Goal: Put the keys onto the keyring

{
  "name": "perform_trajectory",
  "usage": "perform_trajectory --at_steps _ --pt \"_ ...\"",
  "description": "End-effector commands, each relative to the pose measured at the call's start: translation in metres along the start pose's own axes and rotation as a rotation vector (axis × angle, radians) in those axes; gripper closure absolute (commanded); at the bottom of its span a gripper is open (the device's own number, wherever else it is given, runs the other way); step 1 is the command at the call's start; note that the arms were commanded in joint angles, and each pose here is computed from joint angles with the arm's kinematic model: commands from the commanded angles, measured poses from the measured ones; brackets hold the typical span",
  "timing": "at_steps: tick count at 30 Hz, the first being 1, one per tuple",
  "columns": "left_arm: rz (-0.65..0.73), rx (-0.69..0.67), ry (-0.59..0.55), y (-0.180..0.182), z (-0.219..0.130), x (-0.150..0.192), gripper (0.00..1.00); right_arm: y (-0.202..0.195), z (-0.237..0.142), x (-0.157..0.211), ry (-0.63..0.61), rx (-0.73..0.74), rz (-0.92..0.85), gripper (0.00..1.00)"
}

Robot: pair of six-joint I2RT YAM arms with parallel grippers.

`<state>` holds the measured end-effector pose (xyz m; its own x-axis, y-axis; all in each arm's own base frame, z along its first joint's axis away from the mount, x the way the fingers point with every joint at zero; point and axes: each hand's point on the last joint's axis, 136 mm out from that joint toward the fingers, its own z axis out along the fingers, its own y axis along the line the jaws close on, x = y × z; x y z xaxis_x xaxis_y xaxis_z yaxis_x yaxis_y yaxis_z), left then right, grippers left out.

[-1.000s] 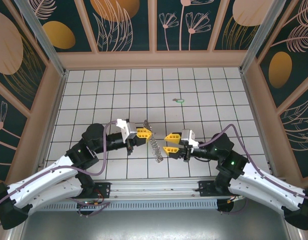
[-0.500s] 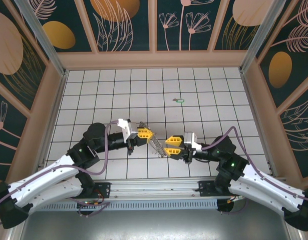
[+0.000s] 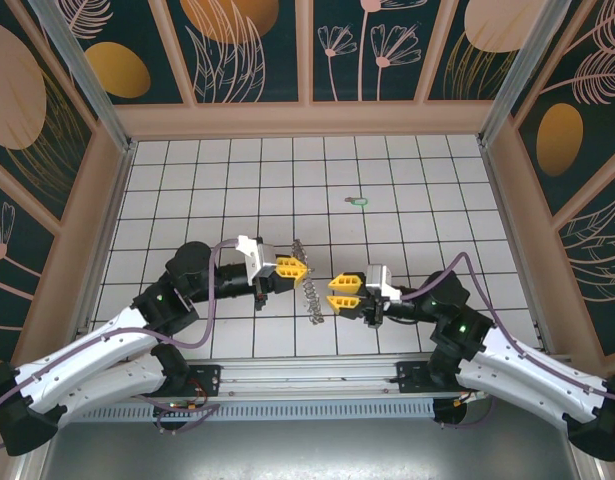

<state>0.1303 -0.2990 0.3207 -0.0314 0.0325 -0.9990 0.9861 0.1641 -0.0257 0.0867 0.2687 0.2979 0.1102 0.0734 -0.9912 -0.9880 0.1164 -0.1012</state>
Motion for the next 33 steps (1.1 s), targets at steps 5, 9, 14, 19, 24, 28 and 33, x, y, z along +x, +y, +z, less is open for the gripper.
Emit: perform_trajectory --at_steps 5,9,14,19,24,28,33 --pt "0.024 0.047 -0.04 -0.007 0.0 -0.02 1.0 -0.012 0.004 -0.02 -0.067 0.029 -0.051 0.76" --pt "0.021 0.056 -0.036 -0.008 0.001 -0.019 1.0 -0.016 0.008 -0.021 -0.071 0.032 -0.054 0.76" --pt "0.016 0.067 -0.03 -0.009 0.003 -0.018 1.0 -0.017 0.011 -0.02 -0.076 0.019 -0.052 0.76" --pt "0.013 0.075 -0.025 -0.01 0.004 -0.017 1.0 -0.02 0.012 -0.022 -0.086 0.026 -0.051 0.76" --pt "0.009 0.081 -0.015 -0.01 0.005 -0.015 1.0 -0.028 0.012 -0.021 -0.086 0.039 -0.025 0.76" --pt "0.01 0.085 -0.014 -0.01 0.006 -0.016 1.0 -0.028 0.013 -0.018 -0.082 0.031 -0.015 0.75" --pt "0.012 0.087 -0.011 -0.01 0.006 -0.015 1.0 -0.029 0.014 -0.017 -0.076 0.026 -0.011 0.72"
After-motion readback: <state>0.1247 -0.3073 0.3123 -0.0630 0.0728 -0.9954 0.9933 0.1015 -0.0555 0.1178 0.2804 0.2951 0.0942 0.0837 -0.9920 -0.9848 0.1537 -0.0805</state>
